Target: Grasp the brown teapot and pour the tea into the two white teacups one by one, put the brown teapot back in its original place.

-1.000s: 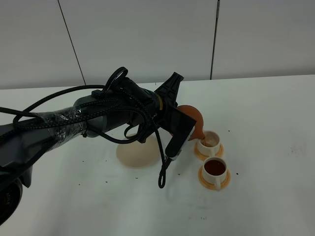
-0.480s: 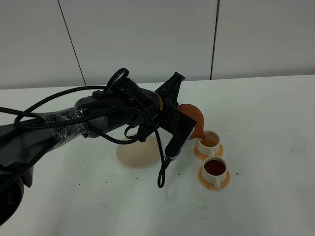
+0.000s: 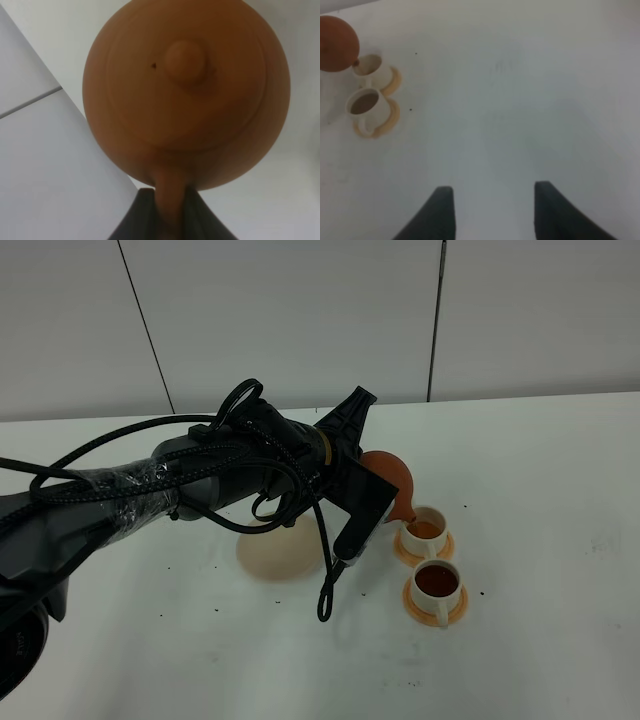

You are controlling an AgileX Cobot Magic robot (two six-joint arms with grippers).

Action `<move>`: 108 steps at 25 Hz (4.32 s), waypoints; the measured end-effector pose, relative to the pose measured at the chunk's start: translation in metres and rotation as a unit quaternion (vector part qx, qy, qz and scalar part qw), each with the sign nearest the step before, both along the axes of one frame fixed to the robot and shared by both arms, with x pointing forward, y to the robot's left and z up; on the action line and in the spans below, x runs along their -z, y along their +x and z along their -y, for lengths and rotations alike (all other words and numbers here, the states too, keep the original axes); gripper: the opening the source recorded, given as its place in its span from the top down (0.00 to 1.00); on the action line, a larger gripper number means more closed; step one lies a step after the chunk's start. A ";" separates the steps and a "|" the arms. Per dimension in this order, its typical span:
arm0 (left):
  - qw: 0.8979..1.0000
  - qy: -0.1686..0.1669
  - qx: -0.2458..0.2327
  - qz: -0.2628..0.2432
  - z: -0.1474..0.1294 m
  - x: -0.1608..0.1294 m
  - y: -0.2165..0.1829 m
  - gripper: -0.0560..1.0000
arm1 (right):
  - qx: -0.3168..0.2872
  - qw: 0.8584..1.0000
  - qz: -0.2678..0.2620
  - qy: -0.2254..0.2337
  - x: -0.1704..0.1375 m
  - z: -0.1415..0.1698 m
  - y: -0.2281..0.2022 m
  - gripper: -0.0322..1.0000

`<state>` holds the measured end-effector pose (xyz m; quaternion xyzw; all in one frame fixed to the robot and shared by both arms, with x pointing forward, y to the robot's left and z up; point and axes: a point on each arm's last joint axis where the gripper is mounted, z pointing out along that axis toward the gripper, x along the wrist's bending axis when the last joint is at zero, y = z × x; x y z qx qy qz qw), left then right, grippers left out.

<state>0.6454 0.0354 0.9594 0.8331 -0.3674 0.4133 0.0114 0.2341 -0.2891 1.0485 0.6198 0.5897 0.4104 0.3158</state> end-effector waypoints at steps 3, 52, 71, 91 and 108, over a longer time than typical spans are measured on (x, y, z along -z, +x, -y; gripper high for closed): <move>1.000 -0.001 0.001 0.001 0.000 0.000 0.000 0.79 | 0.000 1.000 0.000 0.000 0.000 0.000 0.000 0.62; 1.000 0.007 0.013 0.020 0.000 -0.005 0.001 0.79 | 0.000 1.000 0.000 0.000 0.000 0.000 0.000 0.62; 0.999 0.003 0.020 0.031 0.002 -0.007 0.002 0.79 | 0.000 1.000 0.000 0.000 0.000 0.000 0.000 0.62; 0.999 -0.009 0.030 0.045 0.004 -0.010 0.002 0.79 | 0.000 1.000 0.000 0.000 0.000 0.000 0.000 0.62; 0.997 -0.009 0.047 0.064 0.007 -0.012 0.003 0.79 | 0.000 1.000 0.000 0.000 0.000 0.000 0.000 0.62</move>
